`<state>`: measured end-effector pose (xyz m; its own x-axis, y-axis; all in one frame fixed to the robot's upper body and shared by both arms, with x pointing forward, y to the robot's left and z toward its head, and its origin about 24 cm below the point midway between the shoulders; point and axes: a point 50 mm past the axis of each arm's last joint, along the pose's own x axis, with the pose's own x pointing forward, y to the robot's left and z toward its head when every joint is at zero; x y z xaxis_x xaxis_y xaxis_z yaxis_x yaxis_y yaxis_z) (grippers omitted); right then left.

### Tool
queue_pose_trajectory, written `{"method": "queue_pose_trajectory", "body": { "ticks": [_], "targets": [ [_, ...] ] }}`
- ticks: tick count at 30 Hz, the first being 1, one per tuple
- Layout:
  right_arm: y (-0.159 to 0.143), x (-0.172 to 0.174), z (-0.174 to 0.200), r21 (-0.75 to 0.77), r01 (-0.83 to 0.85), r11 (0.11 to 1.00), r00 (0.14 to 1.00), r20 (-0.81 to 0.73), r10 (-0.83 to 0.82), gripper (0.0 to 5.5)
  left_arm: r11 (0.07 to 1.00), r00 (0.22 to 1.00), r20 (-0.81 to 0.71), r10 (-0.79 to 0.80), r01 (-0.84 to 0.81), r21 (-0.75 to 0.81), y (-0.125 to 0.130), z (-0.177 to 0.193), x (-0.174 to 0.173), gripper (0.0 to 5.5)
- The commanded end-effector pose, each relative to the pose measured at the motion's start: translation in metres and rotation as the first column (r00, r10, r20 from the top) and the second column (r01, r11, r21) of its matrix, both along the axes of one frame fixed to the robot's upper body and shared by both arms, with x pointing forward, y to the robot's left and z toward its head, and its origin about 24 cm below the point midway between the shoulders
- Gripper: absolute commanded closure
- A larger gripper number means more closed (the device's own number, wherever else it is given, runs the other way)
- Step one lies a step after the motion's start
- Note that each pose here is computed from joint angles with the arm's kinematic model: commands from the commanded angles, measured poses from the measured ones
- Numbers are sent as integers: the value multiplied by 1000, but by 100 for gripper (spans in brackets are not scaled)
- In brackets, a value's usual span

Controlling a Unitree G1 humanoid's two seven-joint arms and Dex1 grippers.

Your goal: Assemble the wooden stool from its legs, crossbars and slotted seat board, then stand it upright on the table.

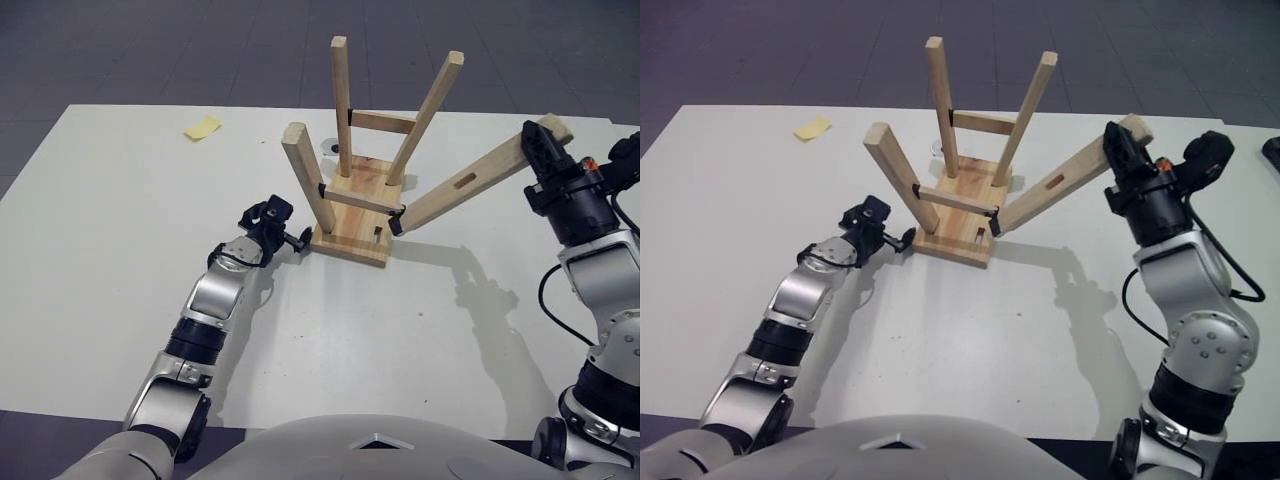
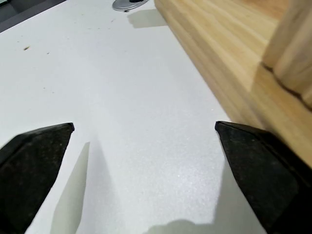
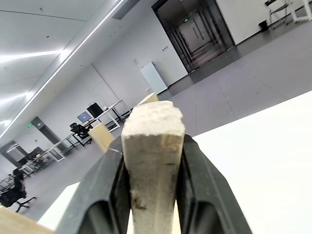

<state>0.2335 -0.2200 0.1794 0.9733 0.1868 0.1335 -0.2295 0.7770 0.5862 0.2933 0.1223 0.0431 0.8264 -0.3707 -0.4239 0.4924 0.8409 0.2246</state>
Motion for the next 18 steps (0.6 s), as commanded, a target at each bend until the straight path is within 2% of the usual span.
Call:
{"method": "queue_pose_trajectory", "body": {
  "ticks": [1,8,18],
  "targets": [
    [7,-2,-3,18,-4,1000,1000,-15,4,450,998,998,-37,-59,59,2,-15,-5,-5,10],
    [1,1,-14,33,75,997,996,-49,-73,450,998,998,-16,-59,59,-4,-17,0,-2,10],
    [-16,1,-36,-5,213,977,968,-135,-212,450,983,998,-22,-67,62,-171,-26,14,-4,10]
  ]
}}
